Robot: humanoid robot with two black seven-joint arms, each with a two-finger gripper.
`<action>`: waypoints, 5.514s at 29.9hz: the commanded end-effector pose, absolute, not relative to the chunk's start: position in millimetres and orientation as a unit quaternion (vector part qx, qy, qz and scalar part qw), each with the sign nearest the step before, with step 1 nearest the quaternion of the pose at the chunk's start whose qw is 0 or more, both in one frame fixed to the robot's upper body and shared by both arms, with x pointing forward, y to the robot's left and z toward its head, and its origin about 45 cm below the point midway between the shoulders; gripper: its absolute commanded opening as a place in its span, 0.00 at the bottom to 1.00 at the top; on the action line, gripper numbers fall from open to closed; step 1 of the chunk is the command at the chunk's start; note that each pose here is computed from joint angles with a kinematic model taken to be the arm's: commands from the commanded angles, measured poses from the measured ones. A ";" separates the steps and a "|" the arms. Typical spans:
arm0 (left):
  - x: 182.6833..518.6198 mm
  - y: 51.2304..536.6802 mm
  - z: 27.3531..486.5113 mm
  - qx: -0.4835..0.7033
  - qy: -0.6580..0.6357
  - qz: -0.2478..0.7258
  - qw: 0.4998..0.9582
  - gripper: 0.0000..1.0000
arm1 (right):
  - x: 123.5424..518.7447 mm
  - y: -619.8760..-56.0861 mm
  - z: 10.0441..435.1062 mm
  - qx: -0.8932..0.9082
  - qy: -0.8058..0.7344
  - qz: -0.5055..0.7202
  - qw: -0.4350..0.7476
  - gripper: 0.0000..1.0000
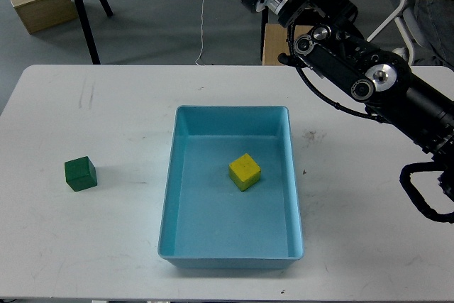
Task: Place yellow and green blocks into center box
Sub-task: 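Withdraw the right arm up and away from the tray, then lower the left gripper onto the green cube and grasp it, then lift the green cube and carry it over the tray, then lower the green cube onto the yellow cube and release it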
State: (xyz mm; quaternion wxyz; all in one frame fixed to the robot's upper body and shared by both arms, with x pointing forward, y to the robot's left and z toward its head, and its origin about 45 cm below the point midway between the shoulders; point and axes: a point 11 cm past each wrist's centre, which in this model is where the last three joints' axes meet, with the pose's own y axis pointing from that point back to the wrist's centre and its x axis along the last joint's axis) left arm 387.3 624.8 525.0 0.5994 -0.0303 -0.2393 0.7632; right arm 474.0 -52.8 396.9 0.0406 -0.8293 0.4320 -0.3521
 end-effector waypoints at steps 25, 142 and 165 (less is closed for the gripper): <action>458.5 458.4 462.3 0.364 -0.359 0.446 0.735 1.00 | 390.5 -180.4 342.5 -0.814 0.498 -0.288 0.081 0.99; 375.0 57.7 205.0 0.425 -0.604 -0.285 0.611 0.20 | 215.1 -341.9 179.3 -0.697 0.713 -0.060 -0.054 0.99; 378.6 19.3 277.2 0.321 -0.603 -0.171 0.710 1.00 | 219.7 -337.1 182.1 -0.702 0.707 -0.064 -0.048 0.99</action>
